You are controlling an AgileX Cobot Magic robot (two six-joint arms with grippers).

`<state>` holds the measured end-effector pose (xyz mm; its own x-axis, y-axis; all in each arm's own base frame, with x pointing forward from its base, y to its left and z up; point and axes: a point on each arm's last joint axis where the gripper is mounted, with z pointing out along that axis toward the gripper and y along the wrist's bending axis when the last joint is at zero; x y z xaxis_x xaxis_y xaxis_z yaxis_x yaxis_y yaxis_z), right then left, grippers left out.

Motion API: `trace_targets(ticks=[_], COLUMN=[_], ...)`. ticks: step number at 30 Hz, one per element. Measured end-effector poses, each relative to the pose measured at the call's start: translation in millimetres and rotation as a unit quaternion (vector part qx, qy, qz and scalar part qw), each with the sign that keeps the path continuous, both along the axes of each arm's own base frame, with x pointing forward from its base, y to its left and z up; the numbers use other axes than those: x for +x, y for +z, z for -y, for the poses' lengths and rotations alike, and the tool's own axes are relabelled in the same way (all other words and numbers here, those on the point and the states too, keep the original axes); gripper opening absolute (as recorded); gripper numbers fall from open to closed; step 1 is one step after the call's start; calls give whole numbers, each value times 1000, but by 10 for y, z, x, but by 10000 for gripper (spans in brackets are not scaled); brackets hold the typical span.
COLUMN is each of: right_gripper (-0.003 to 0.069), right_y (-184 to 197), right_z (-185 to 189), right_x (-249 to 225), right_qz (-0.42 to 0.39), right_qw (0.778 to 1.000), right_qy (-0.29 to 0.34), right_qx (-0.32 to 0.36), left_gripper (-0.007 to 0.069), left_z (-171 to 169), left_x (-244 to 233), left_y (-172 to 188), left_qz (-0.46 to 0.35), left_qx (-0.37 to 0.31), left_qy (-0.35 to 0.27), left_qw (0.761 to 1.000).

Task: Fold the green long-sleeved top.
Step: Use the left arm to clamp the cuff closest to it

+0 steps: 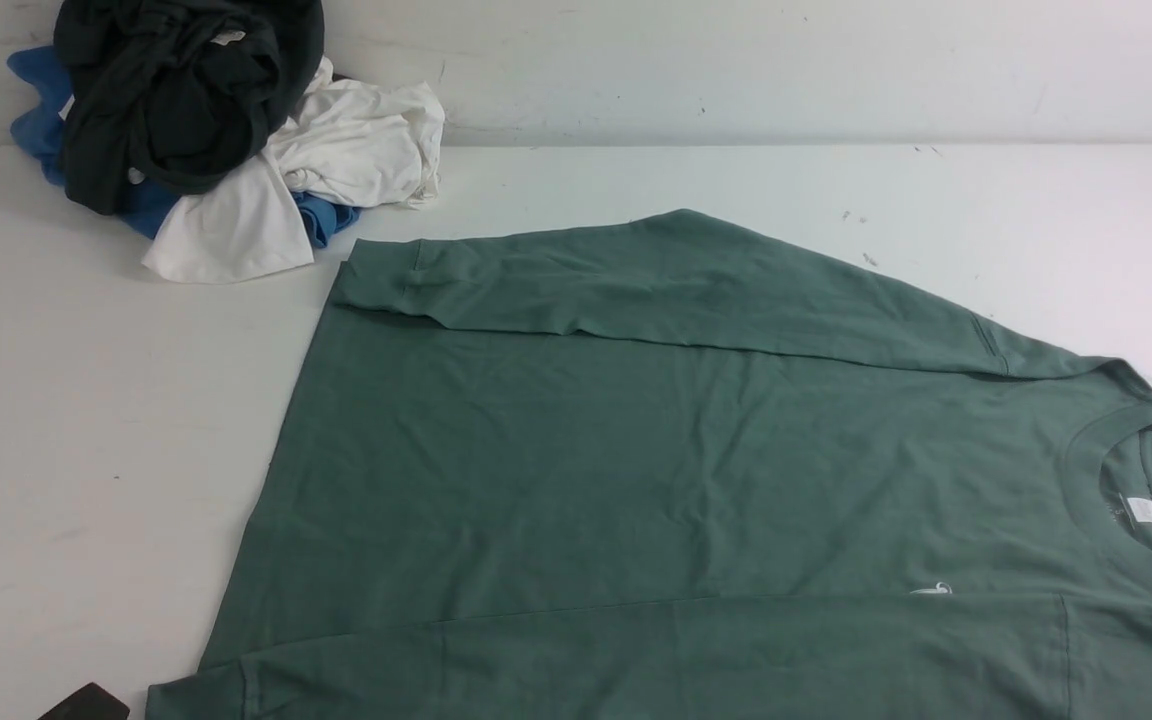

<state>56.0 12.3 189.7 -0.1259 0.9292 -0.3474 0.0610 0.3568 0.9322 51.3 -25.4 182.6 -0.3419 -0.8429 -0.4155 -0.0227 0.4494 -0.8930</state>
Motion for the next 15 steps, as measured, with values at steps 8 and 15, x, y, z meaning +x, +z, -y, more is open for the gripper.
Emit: trace_targets(ticks=[8,15], right_gripper=[-15,-15], right_y=[7,591], right_z=[7,16], right_x=[1,-71], right_qz=[8,96], right_qw=[999,952], right_qy=[1,-5], right_qx=[-45,-290], left_gripper=[-5,-5], left_z=[15,62], left_x=[-6,-95], left_y=[59,756], left_qz=[16,141], left_qx=[7,220], left_qy=[-10,-64], left_qw=[1000,963])
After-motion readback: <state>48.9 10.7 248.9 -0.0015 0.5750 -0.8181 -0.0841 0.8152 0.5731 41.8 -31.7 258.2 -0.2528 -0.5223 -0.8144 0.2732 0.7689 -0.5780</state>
